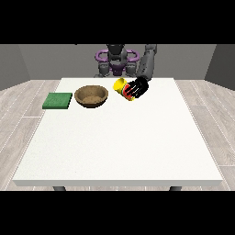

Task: Pick the cup and pour the ball into the bowl, then pick the bowl and place it on the pad

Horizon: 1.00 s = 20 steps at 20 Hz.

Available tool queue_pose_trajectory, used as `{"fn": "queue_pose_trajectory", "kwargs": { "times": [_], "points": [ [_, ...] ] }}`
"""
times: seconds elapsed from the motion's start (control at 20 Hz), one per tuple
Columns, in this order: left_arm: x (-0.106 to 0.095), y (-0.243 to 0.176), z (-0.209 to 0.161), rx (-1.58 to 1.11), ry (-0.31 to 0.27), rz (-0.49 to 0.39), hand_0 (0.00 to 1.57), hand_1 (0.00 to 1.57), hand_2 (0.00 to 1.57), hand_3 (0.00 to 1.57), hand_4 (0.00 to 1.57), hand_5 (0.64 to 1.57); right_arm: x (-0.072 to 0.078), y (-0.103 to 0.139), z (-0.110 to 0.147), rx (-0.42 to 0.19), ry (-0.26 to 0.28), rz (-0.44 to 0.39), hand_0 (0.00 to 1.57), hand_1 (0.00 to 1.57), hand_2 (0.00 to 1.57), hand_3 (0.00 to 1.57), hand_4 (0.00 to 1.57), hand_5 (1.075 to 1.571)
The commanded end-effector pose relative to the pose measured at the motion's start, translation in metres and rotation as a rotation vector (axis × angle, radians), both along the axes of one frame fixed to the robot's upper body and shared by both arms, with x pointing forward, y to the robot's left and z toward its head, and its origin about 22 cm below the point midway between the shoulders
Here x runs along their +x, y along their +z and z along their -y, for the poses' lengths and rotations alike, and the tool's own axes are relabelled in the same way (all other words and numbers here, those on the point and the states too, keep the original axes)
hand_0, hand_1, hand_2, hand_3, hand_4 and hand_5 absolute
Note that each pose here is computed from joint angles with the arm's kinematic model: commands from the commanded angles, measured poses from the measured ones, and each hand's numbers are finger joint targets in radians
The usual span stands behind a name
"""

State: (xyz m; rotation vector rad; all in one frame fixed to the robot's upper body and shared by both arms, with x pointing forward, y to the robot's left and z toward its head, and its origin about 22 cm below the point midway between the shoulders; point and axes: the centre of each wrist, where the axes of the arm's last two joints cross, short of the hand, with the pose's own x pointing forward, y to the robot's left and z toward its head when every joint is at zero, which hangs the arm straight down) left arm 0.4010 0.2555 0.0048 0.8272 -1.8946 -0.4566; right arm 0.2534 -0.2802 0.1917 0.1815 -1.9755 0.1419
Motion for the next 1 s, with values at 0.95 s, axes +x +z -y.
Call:
{"fn": "queue_pose_trajectory", "kwargs": {
  "times": [0.95],
  "points": [
    [0.027,0.011,0.099,0.905,0.127,0.029,1.33,1.33,1.43,1.43,0.98,1.48,0.035,-0.038,-0.004,0.004,-0.003,-0.13,0.0,0.0,0.0,0.0,0.38,1.565]
  ]
}}
